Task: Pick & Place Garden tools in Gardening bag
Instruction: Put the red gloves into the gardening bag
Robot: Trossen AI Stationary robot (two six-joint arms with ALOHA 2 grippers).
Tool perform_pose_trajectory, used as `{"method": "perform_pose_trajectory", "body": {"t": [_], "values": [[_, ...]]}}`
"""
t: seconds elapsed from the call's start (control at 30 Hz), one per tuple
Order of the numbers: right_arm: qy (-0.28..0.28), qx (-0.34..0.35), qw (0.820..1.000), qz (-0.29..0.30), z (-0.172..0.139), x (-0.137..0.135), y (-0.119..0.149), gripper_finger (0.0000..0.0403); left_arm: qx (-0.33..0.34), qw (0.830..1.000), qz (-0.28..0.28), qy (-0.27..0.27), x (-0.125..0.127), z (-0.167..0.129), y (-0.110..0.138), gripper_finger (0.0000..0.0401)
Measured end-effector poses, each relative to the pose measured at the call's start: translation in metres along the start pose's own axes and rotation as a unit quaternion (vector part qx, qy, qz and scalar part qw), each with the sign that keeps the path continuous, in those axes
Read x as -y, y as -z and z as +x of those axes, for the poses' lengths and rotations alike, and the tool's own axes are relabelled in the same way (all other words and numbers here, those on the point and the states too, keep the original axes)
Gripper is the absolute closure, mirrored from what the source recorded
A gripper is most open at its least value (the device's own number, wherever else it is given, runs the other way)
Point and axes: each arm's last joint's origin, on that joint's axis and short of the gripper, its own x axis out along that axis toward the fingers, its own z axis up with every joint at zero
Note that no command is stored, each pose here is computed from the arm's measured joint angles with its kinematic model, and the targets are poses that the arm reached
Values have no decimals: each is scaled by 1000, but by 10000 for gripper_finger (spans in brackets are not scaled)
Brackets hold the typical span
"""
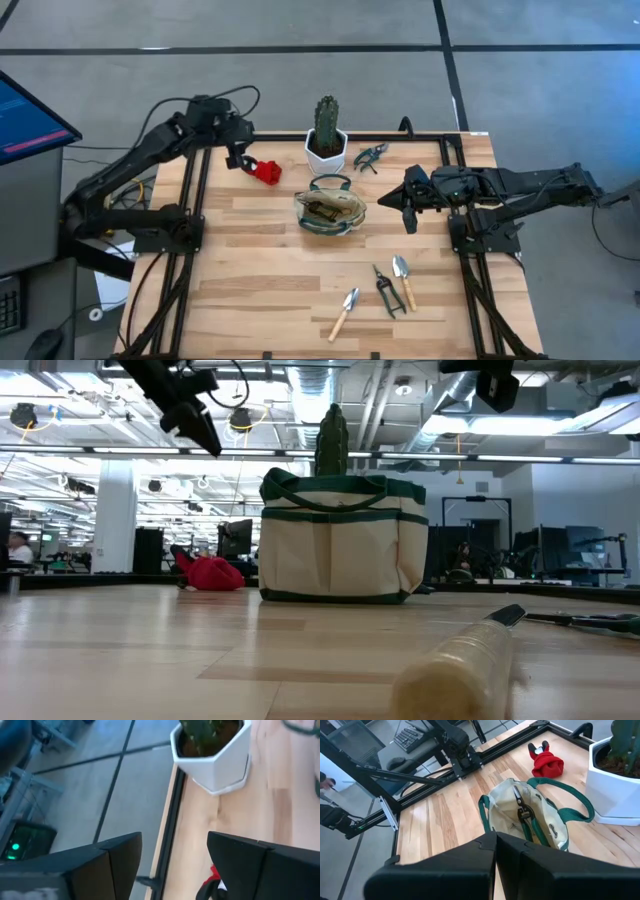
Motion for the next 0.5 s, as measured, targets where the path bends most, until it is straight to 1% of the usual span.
{"method": "perform_pose_trajectory", "body": {"t": [0.13, 0.23, 0.27, 0.4, 0.5], "values": [[0, 0, 1000, 0, 0, 0, 0, 403, 21, 1000, -1, -12, -1, -13, -1, 182], [0, 0, 1000, 0, 0, 0, 0, 403, 39, 999, -3, -28, -3, -17, -3, 181], [0, 0, 1000, 0, 0, 0, 0, 403, 50, 998, -11, -33, -4, -17, -5, 181], [0, 0, 1000, 0, 0, 0, 0, 403, 84, 995, -37, -44, -9, -12, -12, 184], [0, 0, 1000, 0, 0, 0, 0, 403, 70, 996, -35, -34, -9, -4, -11, 185]]}}
